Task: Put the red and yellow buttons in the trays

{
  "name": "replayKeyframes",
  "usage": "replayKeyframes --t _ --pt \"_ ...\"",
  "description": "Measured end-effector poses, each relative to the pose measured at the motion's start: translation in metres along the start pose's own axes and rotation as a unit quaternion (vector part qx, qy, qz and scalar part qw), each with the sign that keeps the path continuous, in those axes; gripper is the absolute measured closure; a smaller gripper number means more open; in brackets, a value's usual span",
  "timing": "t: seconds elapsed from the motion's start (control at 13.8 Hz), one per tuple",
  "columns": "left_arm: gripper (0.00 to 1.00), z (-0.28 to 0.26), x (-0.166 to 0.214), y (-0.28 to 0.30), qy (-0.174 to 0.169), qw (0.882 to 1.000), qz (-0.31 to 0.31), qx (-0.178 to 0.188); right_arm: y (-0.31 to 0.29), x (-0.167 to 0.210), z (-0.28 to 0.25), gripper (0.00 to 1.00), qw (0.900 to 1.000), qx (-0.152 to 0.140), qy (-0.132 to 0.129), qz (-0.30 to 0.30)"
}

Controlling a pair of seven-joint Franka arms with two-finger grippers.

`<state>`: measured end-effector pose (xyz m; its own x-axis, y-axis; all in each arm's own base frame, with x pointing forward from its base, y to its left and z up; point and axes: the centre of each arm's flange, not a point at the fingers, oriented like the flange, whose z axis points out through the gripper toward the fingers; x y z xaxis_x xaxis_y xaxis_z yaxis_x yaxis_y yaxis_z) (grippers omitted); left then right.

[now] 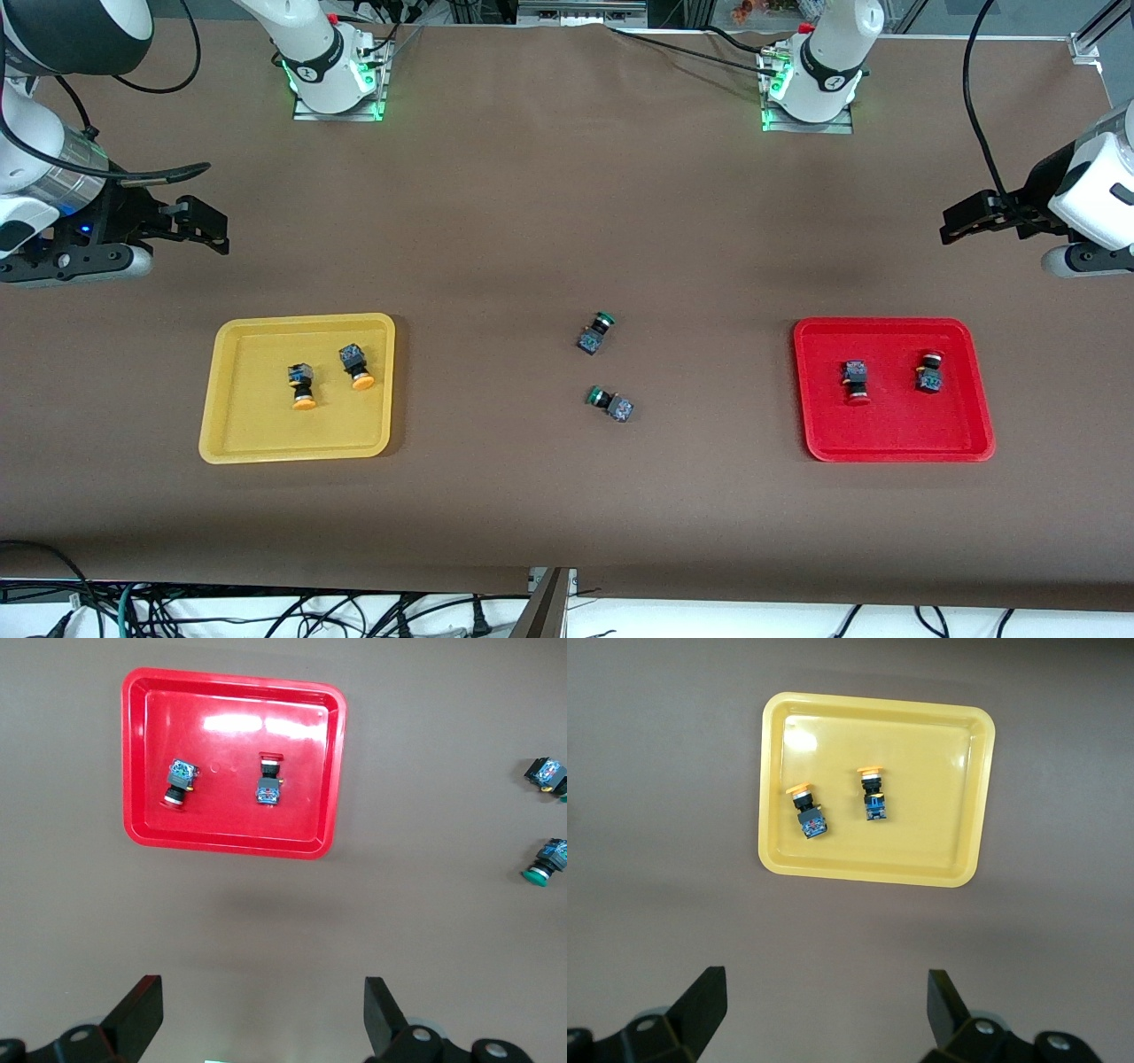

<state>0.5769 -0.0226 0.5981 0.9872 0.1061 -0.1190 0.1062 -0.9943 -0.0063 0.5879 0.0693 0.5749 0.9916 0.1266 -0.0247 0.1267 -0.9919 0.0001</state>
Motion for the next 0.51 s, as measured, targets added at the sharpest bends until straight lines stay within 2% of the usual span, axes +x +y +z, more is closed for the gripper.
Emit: replayKeyframes --t 0.51 --pt "0.0 0.0 0.0008 -0.0022 0.0 1.0 -0.002 0.0 -0.0002 0.0 0.0001 0.0 1.0 0.0 0.0 0.0"
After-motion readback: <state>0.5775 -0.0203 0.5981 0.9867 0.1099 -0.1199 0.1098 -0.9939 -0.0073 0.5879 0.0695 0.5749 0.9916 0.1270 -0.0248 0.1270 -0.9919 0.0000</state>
